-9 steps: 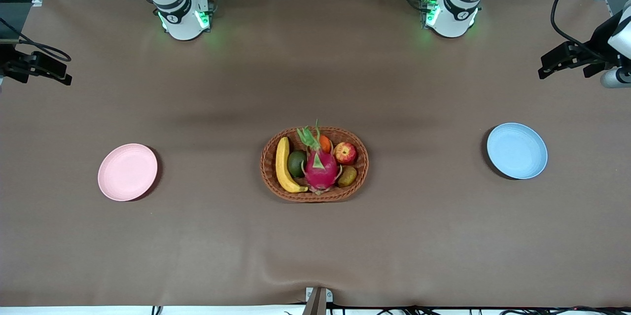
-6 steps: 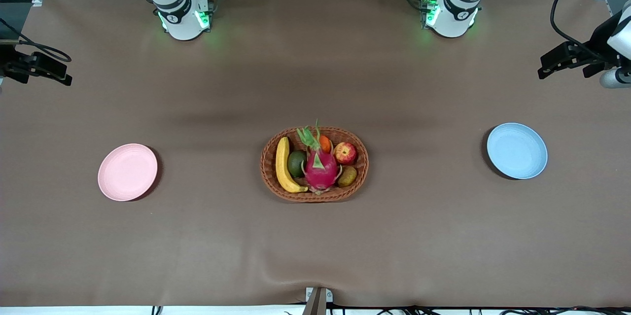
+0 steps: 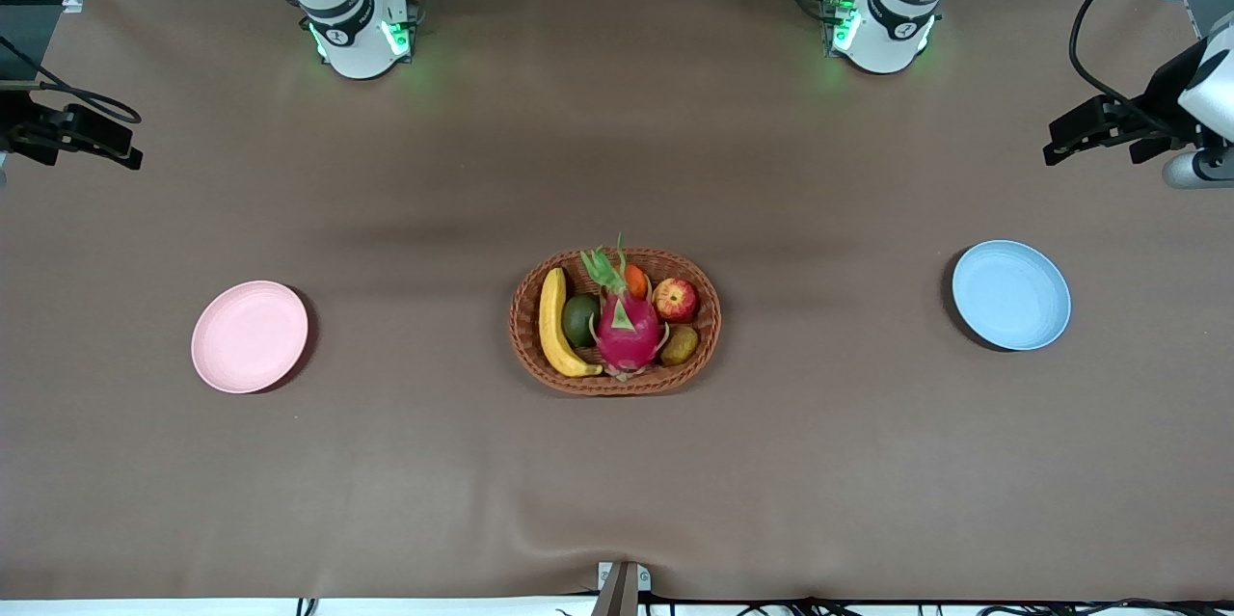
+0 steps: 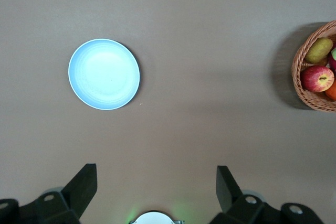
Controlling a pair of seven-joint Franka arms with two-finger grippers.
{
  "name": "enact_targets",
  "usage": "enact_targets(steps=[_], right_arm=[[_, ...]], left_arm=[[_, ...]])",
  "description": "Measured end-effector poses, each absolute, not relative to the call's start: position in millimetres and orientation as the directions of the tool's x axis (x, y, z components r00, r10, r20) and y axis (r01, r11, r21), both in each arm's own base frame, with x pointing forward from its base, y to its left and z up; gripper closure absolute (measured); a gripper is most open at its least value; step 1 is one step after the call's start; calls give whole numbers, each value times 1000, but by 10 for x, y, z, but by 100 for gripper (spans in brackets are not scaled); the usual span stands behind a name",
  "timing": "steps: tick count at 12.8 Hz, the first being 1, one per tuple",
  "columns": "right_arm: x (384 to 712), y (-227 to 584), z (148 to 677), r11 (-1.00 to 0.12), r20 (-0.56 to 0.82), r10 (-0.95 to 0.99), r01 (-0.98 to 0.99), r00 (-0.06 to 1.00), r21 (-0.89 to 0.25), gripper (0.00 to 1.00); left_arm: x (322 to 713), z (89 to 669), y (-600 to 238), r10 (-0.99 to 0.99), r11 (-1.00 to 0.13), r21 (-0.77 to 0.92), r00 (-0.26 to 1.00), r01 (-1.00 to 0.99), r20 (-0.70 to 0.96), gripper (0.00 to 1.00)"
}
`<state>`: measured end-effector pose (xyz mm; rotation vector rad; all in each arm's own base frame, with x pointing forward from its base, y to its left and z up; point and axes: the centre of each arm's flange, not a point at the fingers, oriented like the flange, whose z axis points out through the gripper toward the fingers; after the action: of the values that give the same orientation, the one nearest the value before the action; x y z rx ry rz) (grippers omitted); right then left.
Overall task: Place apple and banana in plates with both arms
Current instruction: 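Raise the left gripper from rest toward the fruit basket, then move the open left gripper over the red apple in the basket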
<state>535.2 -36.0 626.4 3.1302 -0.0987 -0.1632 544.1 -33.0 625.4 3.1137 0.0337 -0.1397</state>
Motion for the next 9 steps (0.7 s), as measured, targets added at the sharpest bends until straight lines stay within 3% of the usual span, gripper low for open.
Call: enact_targets(steps=[9], right_arm=[[5362,-333,6265,-998,-103,-58,-57,993,9,0]], left_arm=[[5851,5223,-1381,-163,-985,92,966,-147,-202,0]])
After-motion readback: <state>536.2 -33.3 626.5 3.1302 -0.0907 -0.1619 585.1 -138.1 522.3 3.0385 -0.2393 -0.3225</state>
